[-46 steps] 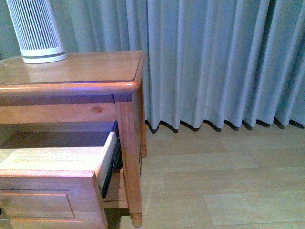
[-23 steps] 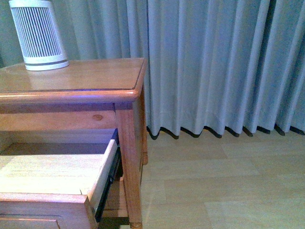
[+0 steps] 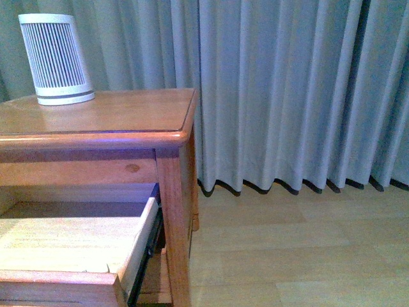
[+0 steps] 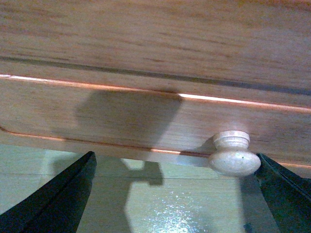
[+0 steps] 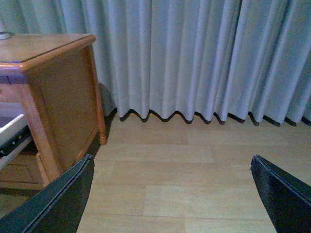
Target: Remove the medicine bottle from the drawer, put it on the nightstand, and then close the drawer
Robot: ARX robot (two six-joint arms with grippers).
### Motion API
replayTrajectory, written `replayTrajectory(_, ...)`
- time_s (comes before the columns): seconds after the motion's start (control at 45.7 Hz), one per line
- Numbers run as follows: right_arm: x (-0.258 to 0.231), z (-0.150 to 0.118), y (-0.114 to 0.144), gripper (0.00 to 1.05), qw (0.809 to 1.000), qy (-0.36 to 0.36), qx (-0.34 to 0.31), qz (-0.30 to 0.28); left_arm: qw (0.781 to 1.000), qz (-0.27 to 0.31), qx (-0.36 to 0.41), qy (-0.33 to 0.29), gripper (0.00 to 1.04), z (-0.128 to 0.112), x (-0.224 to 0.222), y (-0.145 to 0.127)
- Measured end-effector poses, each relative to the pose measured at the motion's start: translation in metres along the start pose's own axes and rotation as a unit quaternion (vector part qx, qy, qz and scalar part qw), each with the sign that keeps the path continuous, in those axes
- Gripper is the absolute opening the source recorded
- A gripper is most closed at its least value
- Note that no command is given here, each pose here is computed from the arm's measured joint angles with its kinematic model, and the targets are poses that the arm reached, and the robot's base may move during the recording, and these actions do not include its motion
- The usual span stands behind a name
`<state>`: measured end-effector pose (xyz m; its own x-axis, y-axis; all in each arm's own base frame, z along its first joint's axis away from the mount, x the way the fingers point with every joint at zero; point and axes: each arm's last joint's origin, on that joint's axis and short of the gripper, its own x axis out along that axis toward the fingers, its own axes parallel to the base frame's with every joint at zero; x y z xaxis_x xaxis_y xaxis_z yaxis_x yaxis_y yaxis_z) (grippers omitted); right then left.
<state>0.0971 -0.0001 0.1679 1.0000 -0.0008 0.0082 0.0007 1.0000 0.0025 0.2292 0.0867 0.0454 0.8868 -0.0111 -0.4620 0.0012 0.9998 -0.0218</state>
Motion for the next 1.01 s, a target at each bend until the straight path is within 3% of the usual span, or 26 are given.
replayTrajectory(0.175, 0.000, 0.000, 0.000, 0.98, 1.000, 0.000, 0.000, 0.000, 1.000, 0.001, -0.005, -0.001, 0.99, -0.003, -0.008, 0.005)
replayTrajectory(0.263, 0.000, 0.000, 0.000, 0.98, 1.000, 0.000, 0.000, 0.000, 0.998, 0.058, -0.009, -0.001, 0.98, -0.002, -0.017, 0.014)
replayTrajectory(0.328, 0.000, 0.000, 0.000, 0.98, 1.000, 0.000, 0.000, 0.000, 0.997, 0.078, -0.006, -0.022, 0.98, 0.008, -0.028, 0.017)
replayTrajectory(0.569, 0.000, 0.000, 0.000, 0.98, 1.000, 0.000, 0.000, 0.000, 0.997, 0.044, -0.002, -0.066, 0.98, 0.049, -0.083, -0.003)
replayTrajectory(0.875, 0.000, 0.000, 0.000, 0.98, 1.000, 0.000, 0.000, 0.000, 0.989, 0.045, -0.011, -0.142, 0.98, 0.103, -0.161, -0.025)
replayTrajectory(1.007, 0.000, 0.000, 0.000, 0.98, 1.000, 0.000, 0.000, 0.000, 0.988, 0.037, -0.009, -0.149, 0.98, 0.113, -0.181, -0.037)
